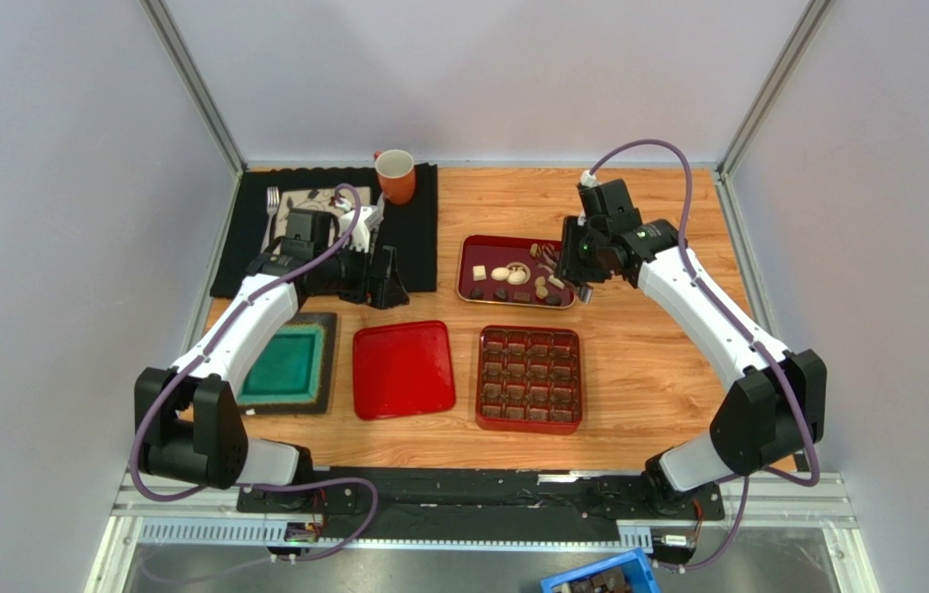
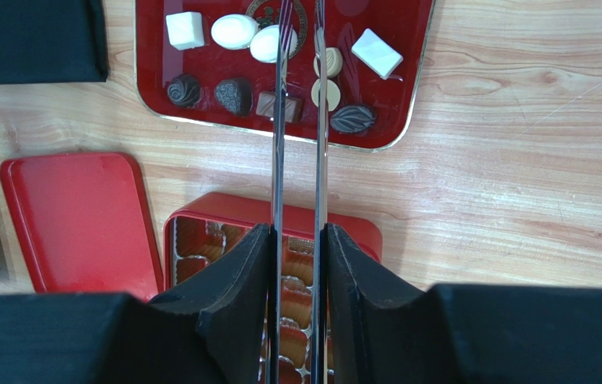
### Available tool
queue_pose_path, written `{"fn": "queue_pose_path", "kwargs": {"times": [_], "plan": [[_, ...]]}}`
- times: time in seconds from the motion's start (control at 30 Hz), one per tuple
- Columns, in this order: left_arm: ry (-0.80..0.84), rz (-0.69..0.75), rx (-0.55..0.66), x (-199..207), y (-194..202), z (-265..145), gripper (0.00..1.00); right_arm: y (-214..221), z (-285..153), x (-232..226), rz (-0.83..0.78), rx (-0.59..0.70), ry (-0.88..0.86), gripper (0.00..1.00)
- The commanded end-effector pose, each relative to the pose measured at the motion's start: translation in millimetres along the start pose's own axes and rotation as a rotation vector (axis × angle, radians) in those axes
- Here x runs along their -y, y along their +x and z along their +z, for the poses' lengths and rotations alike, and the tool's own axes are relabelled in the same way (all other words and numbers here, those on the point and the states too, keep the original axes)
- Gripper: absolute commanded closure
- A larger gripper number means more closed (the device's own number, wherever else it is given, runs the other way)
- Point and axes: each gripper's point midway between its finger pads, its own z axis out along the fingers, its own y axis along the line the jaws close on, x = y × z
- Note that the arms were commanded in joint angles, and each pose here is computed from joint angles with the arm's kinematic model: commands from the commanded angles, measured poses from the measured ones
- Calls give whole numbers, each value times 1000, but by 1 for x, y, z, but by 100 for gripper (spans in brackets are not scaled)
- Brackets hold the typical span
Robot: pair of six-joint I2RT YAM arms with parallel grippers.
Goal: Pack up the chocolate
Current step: Pick up the fake chocolate from the plate.
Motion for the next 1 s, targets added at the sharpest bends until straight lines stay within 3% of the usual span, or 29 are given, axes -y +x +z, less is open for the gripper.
{"fn": "queue_pose_path", "kwargs": {"times": [0.0, 0.37, 0.83, 0.97], "plan": [[7, 36, 51, 4, -13, -9, 1, 10, 3, 1, -17, -34, 2, 65], [0, 40, 49, 4, -13, -11, 1, 24, 17, 4, -13, -78, 15, 53], [3, 43, 56, 5, -17, -13, 1, 36, 26, 7, -13, -117, 33, 60], [1, 40, 55, 4, -15, -13, 1, 46, 20, 11, -24, -137, 39, 58]]}}
